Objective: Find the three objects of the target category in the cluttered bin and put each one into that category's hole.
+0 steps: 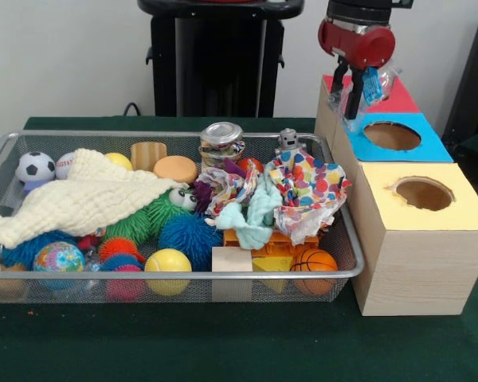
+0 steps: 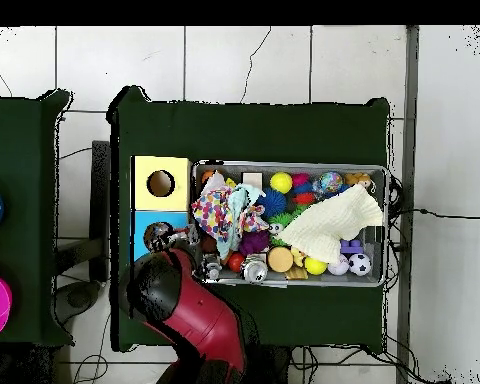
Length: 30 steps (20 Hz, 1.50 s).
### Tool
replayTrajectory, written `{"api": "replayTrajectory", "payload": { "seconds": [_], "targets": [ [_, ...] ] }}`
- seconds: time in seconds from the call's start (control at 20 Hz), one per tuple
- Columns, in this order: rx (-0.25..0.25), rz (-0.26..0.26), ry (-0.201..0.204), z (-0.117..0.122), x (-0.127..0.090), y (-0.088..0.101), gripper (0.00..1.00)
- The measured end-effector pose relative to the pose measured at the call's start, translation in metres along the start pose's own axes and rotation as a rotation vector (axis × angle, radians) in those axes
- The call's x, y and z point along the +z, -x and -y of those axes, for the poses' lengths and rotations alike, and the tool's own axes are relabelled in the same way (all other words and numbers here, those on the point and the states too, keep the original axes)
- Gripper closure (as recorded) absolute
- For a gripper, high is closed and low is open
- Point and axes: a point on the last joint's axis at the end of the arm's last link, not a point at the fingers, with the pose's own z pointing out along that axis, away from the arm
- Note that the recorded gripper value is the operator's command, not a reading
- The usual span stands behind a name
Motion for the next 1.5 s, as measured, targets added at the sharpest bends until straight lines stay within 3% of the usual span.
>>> {"api": "replayTrajectory", "payload": {
  "seconds": [0.25, 0.55, 1.2, 1.5],
  "targets": [
    [0.007, 0.049, 0.027, -0.004, 0.017, 0.0, 1.0],
    [0.01, 0.063, 0.013, 0.001, 0.027, -0.014, 1.0],
    [0.032, 0.144, 0.013, 0.01, 0.012, -0.035, 1.0],
    [0.049, 0.12, 0.0, 0.01, 0.002, -0.043, 1.0]
  ]
}}
